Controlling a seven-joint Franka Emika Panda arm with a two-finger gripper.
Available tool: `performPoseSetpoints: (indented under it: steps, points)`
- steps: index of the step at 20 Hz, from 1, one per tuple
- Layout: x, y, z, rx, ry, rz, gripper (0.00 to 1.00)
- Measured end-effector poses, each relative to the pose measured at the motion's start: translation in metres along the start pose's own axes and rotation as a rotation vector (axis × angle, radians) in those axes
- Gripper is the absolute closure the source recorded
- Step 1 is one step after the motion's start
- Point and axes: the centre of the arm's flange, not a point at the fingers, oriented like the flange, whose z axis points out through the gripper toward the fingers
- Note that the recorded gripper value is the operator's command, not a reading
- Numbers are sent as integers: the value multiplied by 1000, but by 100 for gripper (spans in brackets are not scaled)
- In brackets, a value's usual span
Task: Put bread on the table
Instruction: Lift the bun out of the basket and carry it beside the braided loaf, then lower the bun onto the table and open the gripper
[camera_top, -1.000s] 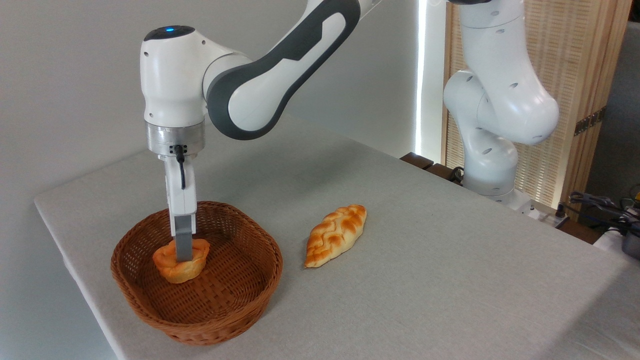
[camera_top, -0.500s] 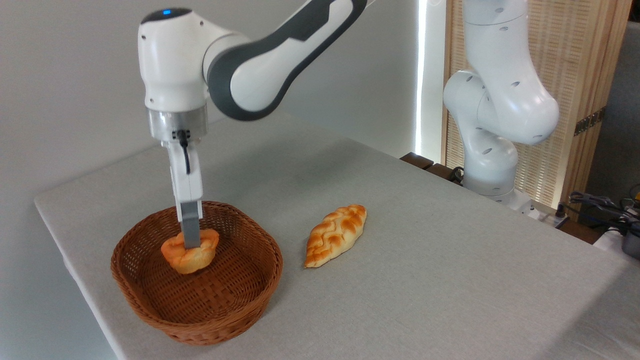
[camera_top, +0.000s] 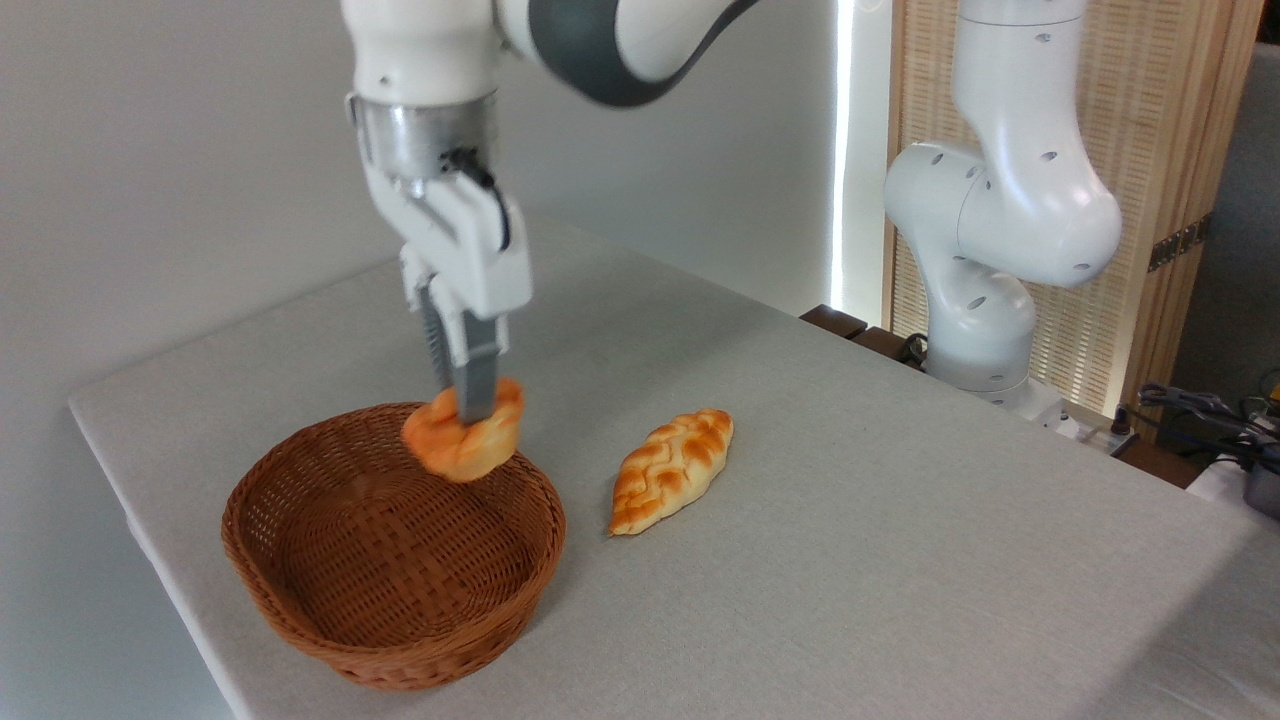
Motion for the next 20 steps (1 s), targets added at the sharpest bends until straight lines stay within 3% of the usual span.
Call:
performPoseSetpoints:
  steps: [1,3,4,7,11,20]
  points:
    - [-3,10,-6,-8,-6,13,73]
    - [-6,39,-10,-34,-29,48,55]
    - [-7,54,-8,-49,-41,68,55]
    - [-3,109,25,-109,-99,154,44]
    - [0,159,73,-171,-169,242,0]
    - [3,161,104,-149,-146,248,0]
